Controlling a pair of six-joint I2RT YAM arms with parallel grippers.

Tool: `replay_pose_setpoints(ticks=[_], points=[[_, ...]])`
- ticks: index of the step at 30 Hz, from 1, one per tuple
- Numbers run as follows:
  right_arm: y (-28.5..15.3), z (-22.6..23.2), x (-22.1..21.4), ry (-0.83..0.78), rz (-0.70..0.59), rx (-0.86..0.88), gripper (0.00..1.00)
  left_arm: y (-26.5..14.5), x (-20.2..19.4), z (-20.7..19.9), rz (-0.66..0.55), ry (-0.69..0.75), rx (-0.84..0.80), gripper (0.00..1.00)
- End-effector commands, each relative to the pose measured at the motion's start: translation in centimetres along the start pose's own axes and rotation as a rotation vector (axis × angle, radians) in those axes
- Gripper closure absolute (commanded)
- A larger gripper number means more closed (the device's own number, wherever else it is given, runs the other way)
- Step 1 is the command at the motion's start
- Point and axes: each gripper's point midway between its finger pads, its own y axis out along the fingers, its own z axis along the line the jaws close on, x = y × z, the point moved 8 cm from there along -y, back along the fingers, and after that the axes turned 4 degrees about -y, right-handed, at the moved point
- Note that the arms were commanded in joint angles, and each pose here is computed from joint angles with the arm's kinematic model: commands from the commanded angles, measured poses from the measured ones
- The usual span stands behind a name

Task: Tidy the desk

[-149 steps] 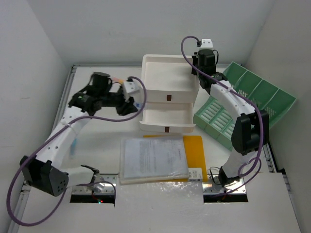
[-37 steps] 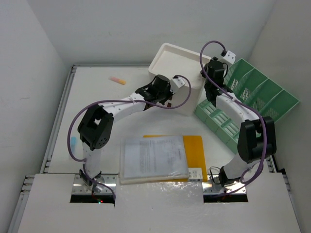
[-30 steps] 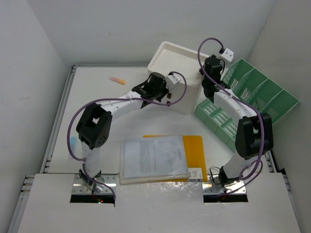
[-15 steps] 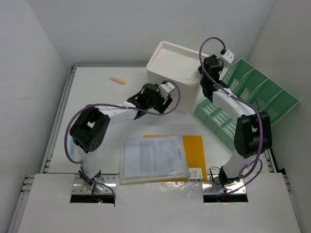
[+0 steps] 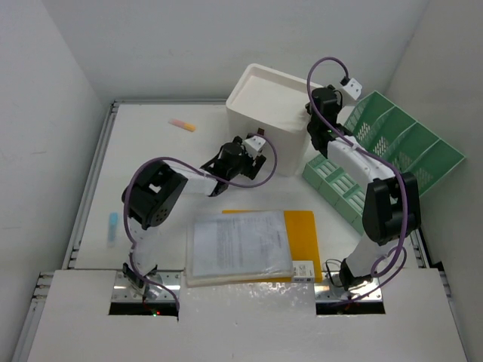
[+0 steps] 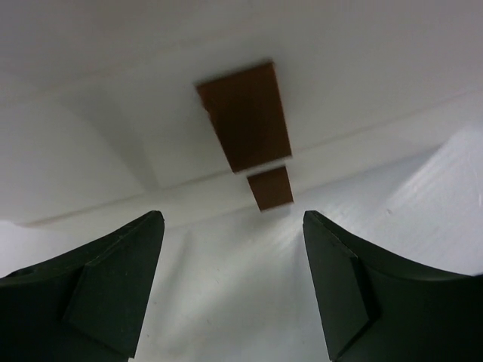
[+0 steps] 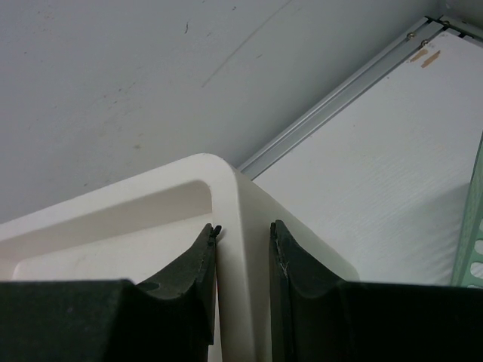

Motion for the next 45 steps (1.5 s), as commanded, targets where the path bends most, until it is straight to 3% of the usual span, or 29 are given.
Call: replay_pose_setpoints(ticks=[1, 12, 21, 24, 27, 28, 30, 38, 45], points=[[-1.5, 0.7, -5.6, 0.002, 0.209, 0.028, 1.0, 0.8, 4.2, 0.4, -0.192, -0.075, 0.062, 0.27], [-1.7, 2.2, -4.6, 0.077, 0.216, 0.074, 1.0, 3.7, 2.9, 0.6, -0.027, -0.143, -0.019, 0.33], [-1.4, 2.3, -4.8, 0.023, 0.222, 0.087, 1.0, 5.0, 3.7, 2.1, -0.081, -0.189, -0.029, 0.5], [-1.2, 2.5, -5.1, 0.016, 0.236, 0.099, 1.0, 5.1, 3.8, 2.1, -0.087, -0.168, -0.039, 0.6], [-1.1, 2.6, -5.5, 0.012, 0.251, 0.109, 1.0, 5.1, 3.9, 2.2, -0.09, -0.158, -0.033, 0.79], [-1.1, 2.5, -5.7, 0.007, 0.256, 0.109, 1.0, 5.3, 4.0, 2.4, -0.09, -0.16, -0.037, 0.91], [-1.2, 2.3, -5.9, 0.005, 0.26, 0.106, 1.0, 5.5, 3.8, 2.4, -0.078, -0.164, -0.038, 1.0], [-1.4, 1.5, -5.7, -0.003, 0.233, 0.067, 1.0, 3.6, 4.1, 2.7, -0.081, -0.068, -0.051, 1.0], [-1.5, 0.2, -5.4, -0.013, 0.188, -0.01, 1.0, -1.9, 2.9, 3.3, 0.024, 0.131, -0.093, 1.0]])
